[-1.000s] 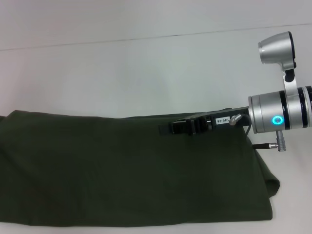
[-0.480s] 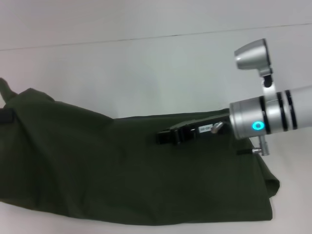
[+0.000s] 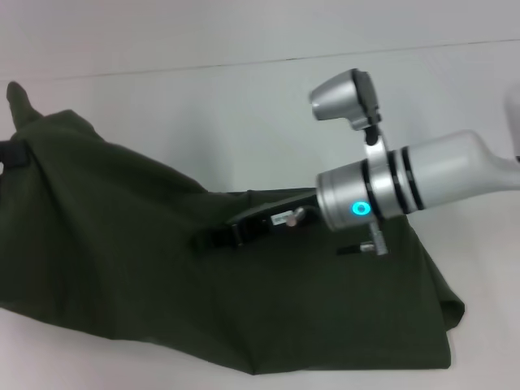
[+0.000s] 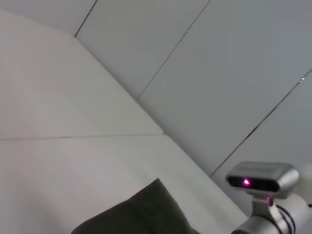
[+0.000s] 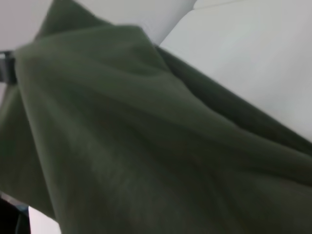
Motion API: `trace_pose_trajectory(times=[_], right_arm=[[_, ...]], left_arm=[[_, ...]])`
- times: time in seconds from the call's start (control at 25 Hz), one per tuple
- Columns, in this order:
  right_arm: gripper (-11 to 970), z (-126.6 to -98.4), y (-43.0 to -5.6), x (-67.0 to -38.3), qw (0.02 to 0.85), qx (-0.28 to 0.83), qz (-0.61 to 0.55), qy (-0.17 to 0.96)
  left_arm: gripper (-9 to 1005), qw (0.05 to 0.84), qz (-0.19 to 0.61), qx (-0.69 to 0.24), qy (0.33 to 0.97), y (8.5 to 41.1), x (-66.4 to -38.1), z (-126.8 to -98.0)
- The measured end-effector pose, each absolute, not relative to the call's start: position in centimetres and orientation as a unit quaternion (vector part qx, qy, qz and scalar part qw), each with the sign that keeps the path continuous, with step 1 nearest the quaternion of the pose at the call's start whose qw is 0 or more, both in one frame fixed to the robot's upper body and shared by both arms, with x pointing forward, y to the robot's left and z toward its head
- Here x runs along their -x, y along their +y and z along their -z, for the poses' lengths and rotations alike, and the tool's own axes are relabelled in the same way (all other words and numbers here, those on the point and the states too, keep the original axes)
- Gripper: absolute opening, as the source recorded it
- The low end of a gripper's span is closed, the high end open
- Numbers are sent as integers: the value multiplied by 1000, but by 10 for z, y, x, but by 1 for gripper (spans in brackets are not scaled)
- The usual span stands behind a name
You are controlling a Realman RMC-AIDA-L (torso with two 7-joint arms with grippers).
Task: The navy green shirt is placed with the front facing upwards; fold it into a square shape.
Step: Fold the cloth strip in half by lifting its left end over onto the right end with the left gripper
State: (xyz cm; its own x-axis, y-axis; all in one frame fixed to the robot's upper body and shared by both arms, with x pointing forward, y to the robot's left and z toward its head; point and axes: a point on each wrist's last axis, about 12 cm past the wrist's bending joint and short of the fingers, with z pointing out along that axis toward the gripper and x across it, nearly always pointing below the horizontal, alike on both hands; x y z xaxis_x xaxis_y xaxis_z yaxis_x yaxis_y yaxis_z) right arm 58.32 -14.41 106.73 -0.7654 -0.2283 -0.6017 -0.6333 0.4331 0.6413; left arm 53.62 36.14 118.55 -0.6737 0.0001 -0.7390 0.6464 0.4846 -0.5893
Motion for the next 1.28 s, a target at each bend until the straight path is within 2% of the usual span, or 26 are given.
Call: trace_pose_trajectory(times=[0.68,1.28], right_arm=[[68,-1090,-82,-604,241,306,-445,807],[75,-1107,-56,-612,249,327,-439,799]], left_arm=[[24,358,465,-208,783,362,-539,-1190],[24,371,475,-216,768,359,-541,-1196]])
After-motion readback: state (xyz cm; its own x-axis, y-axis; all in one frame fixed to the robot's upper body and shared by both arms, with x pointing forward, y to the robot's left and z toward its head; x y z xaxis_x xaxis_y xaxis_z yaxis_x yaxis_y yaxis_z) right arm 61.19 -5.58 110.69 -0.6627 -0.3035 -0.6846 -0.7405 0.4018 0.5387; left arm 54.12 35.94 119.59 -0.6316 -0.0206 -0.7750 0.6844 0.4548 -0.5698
